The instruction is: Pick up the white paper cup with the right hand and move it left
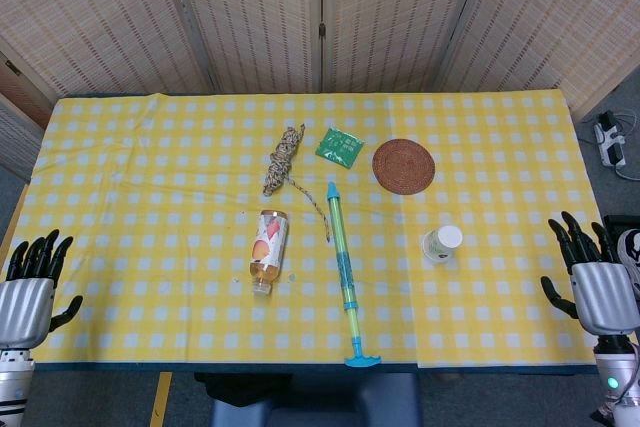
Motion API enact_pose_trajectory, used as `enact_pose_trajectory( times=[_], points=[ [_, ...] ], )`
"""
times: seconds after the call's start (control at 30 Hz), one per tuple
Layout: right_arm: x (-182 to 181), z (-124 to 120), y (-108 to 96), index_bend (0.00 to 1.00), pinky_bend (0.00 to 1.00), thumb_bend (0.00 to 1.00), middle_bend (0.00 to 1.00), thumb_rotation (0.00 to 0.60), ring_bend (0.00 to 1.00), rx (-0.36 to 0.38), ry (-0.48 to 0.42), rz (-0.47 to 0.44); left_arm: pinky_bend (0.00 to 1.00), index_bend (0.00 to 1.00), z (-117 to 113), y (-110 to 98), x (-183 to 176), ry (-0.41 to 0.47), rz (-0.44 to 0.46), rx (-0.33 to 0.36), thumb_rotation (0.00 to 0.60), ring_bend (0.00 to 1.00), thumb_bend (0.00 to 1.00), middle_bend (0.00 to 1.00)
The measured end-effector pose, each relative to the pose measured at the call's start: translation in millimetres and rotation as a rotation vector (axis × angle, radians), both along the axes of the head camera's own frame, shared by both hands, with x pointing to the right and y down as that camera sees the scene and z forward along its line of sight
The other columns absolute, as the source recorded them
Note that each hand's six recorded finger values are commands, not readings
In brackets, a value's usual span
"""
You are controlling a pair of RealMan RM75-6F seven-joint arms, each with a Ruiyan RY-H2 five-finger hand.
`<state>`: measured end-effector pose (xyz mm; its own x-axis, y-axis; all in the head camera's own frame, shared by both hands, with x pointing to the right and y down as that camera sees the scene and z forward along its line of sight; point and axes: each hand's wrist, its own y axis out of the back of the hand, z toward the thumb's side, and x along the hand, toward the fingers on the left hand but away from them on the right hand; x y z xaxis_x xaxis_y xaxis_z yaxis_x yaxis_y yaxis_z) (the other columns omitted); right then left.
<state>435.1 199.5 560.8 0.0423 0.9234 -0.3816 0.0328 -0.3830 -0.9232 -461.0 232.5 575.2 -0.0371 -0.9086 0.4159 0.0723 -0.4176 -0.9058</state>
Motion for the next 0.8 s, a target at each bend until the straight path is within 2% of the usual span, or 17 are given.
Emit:
enact_pose_trajectory(
  times=[0.33, 0.5, 0.8],
  points=[
    [-1.3, 1.6, -0.6, 0.05, 0.06, 0.38, 0.10, 0.600, 0.20, -0.012, -0.006, -0.005, 0.00, 0.03, 0.1, 2.8, 0.8, 0.018, 0.005, 0.035, 0.600, 0.00, 0.33, 0.00],
    [-1.4, 5.1, -0.4, 0.05, 0.06, 0.38, 0.15, 0.600, 0.21, -0.027, -0.002, -0.004, 0.00, 0.04, 2.3, 4.3, -1.3, 0.010, -0.003, 0.018, 0.600, 0.00, 0.33, 0.00],
    [-15.8, 19.7, -11.3, 0.05, 0.07, 0.38, 0.14, 0.600, 0.19, -0.086, -0.010, -0.038, 0.00, 0.05, 4.8, 3.9, 0.6, 0.012, -0.002, 0.003, 0.600, 0.00, 0.33, 0.00]
  ],
)
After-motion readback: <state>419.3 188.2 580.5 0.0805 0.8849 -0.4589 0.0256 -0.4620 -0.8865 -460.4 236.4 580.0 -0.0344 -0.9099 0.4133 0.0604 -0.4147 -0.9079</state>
